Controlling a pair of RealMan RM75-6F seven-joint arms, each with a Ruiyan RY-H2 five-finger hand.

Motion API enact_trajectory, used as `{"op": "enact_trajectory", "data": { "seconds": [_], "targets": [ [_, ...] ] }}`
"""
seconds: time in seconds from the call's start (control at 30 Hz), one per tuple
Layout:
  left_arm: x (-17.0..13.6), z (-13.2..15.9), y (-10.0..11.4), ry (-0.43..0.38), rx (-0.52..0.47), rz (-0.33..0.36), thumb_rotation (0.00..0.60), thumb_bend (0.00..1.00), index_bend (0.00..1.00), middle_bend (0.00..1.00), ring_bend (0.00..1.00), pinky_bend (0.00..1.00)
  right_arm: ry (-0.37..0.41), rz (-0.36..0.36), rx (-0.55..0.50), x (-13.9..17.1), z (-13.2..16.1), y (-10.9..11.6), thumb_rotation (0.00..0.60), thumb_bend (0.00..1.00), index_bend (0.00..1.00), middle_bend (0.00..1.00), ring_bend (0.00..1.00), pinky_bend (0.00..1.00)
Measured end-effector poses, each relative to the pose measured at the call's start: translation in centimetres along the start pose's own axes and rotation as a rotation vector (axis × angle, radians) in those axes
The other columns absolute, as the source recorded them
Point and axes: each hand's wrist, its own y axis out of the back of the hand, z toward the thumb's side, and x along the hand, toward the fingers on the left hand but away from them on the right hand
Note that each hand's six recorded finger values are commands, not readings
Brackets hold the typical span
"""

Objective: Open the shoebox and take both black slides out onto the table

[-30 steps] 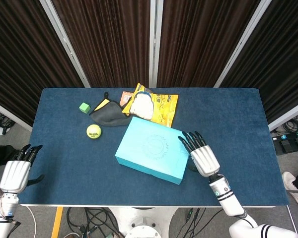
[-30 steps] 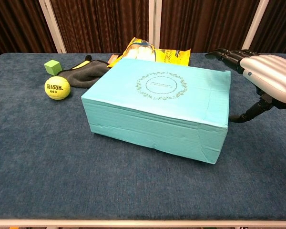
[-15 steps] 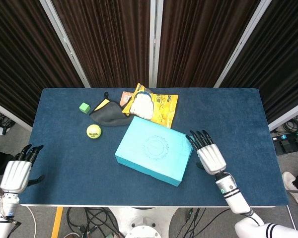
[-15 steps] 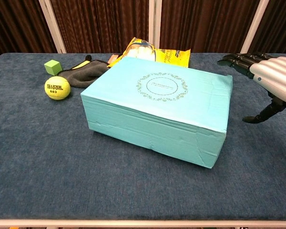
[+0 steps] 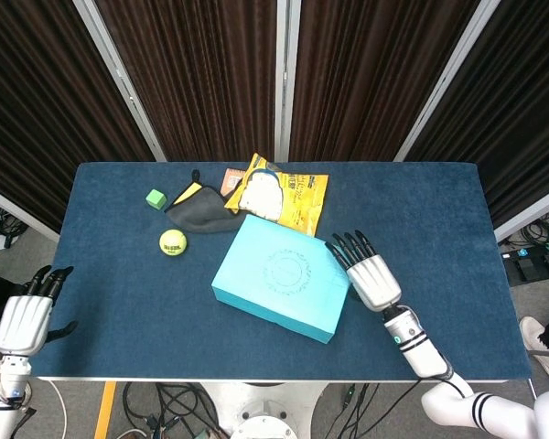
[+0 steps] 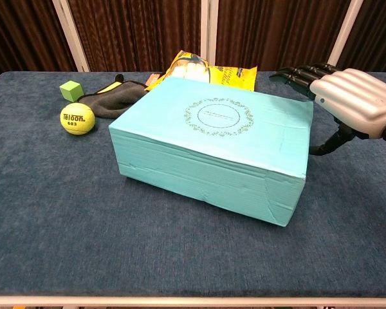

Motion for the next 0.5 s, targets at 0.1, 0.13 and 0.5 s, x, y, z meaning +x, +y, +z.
{"op": "enact_trajectory", "data": {
  "seconds": [0.1, 0.13, 0.5],
  "targets": [
    [-0.11, -0.11, 0.07, 0.003, -0.004, 0.008, 0.6, 0.0, 0.12, 0.17, 0.11, 0.32, 0.019, -0.01, -0.002, -0.18, 0.23, -0.05, 0.6, 0.06, 0.0, 0.08, 0.0, 0.0],
    [-0.13, -0.1, 0.04, 0.002, -0.003, 0.008, 0.6, 0.0, 0.12, 0.17, 0.11, 0.32, 0.023, -0.013, -0.003, -0.21, 0.26, -0.06, 0.6, 0.07, 0.0, 0.09, 0.0, 0.0],
    [0.04, 0.25, -0.14, -0.008, -0.018, -0.001, 0.6, 0.0, 0.12, 0.17, 0.11, 0.32, 0.053, -0.02, -0.029, -0.03, 0.39, -0.46, 0.6, 0.14, 0.22, 0.22, 0.07, 0.06]
  ]
}}
